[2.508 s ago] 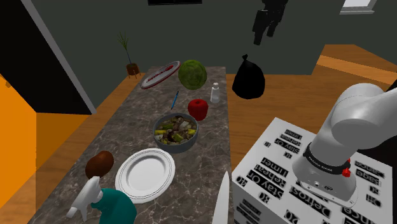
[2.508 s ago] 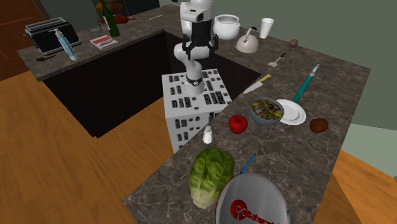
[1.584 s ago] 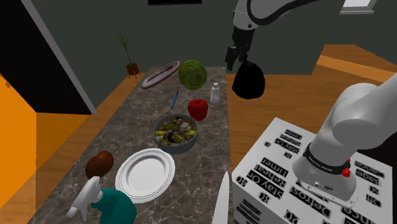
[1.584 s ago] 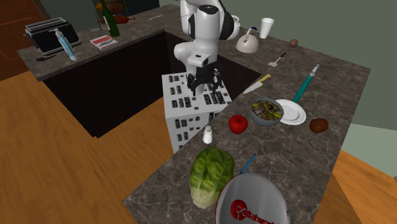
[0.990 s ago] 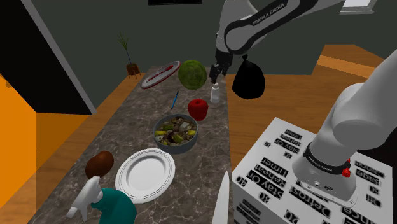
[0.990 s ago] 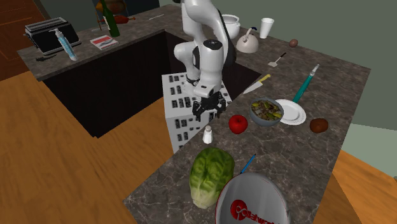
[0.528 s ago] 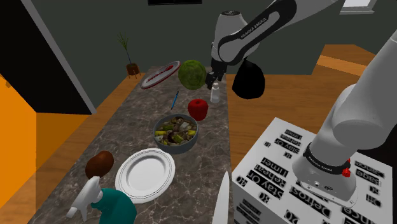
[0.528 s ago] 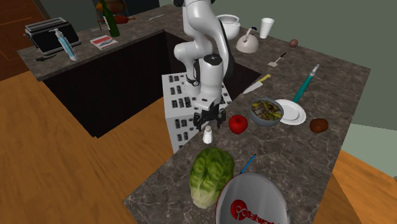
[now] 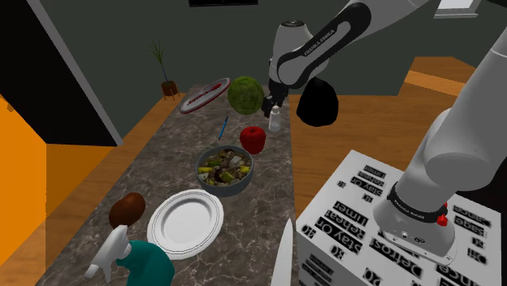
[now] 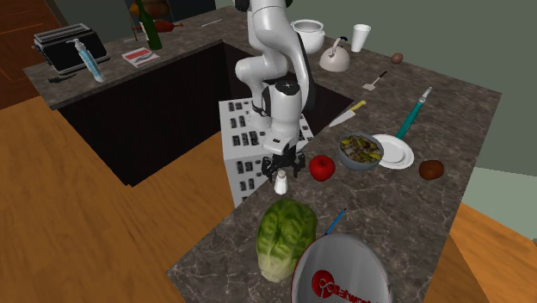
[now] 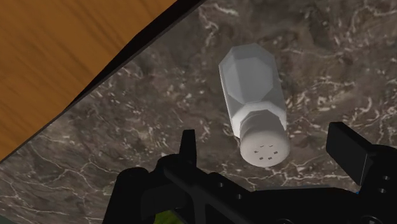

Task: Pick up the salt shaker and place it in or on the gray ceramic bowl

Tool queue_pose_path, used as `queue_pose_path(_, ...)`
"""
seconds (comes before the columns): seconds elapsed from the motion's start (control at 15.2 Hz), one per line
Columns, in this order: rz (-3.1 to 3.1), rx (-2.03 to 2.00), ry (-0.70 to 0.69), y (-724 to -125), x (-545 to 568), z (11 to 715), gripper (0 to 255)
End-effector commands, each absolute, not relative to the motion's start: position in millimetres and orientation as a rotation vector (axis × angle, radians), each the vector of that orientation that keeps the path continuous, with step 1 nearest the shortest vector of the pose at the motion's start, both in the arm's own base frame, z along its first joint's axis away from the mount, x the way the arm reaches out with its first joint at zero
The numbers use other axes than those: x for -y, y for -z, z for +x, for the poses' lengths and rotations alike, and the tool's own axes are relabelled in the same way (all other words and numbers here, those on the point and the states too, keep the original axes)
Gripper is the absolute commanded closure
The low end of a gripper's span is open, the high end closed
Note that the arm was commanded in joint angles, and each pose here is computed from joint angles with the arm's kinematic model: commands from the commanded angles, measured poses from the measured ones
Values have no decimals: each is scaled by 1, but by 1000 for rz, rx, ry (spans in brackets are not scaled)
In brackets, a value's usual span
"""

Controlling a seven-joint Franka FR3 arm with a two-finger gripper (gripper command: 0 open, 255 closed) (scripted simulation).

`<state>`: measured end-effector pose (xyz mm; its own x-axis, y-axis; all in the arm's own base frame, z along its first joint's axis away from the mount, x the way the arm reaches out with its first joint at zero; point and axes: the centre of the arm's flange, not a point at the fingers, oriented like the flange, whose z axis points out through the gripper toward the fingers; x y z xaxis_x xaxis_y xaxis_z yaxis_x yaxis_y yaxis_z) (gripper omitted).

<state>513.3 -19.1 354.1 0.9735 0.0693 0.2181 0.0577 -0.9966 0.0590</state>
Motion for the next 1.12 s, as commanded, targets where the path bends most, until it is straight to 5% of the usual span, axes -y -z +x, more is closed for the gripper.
queue_pose_path(0.0,3069,-99,-342,-354,19,513,0)
queue_pose_path(0.07,3069,-99,-342,-354,19,513,0)
queue_pose_path(0.13,3069,-99,-342,-354,19,513,255)
queue_pose_path(1.06,3069,-99,-342,-380,19,513,255)
